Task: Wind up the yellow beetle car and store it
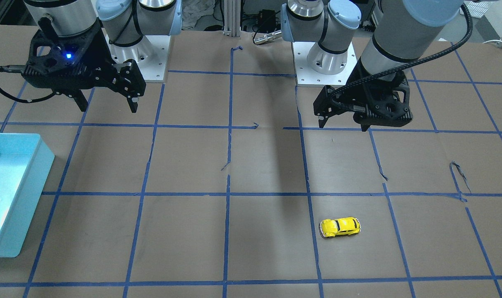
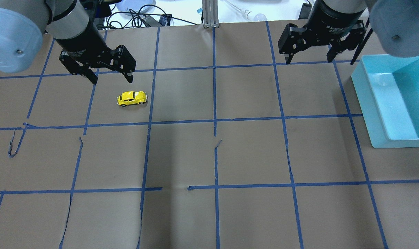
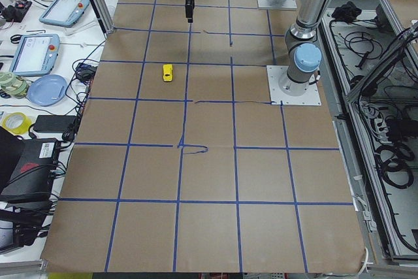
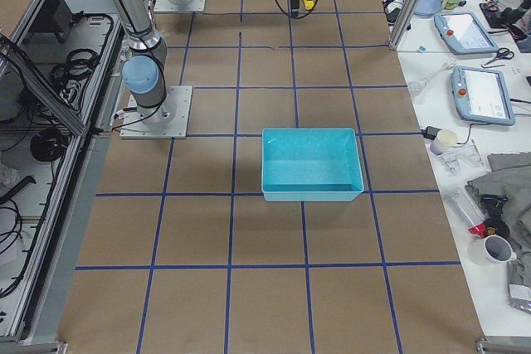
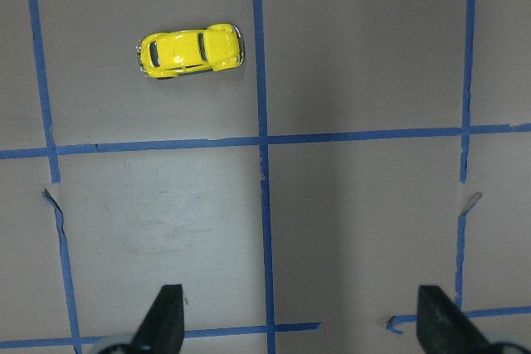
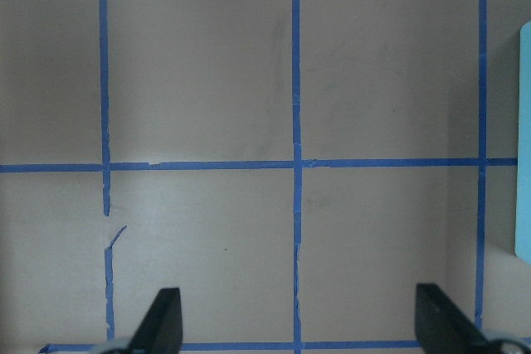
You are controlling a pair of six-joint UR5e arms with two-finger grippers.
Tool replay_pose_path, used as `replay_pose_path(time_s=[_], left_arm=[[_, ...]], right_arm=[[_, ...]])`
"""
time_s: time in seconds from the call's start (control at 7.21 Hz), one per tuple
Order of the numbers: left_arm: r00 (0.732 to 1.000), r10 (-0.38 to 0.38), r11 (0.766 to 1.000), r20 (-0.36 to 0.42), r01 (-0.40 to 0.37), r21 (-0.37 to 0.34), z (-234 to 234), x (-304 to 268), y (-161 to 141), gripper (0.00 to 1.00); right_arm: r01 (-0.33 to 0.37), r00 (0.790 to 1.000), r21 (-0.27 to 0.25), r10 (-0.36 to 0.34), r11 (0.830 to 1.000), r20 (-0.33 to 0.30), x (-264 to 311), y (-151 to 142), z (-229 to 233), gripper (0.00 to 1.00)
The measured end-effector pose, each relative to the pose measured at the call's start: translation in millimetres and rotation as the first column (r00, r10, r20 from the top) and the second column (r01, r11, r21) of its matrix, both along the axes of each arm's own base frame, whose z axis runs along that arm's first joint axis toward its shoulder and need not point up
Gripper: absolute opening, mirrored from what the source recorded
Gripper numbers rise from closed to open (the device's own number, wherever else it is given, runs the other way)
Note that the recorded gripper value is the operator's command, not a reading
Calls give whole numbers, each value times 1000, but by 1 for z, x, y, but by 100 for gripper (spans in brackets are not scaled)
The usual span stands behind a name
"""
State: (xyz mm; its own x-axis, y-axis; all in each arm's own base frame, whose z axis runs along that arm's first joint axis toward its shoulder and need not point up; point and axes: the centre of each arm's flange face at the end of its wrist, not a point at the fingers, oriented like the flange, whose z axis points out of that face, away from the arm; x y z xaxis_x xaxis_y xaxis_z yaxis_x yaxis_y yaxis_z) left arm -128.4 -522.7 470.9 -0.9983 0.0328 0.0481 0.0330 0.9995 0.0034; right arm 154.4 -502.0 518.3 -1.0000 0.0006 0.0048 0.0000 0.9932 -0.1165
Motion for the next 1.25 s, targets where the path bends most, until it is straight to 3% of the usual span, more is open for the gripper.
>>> replay_pose_path(time_s=[1.25], left_arm=[[999,-5,1000,49,4,5,7,2,9,100]], right_arm=[[0,1000,1,0,1000,1,0,0,0,100]])
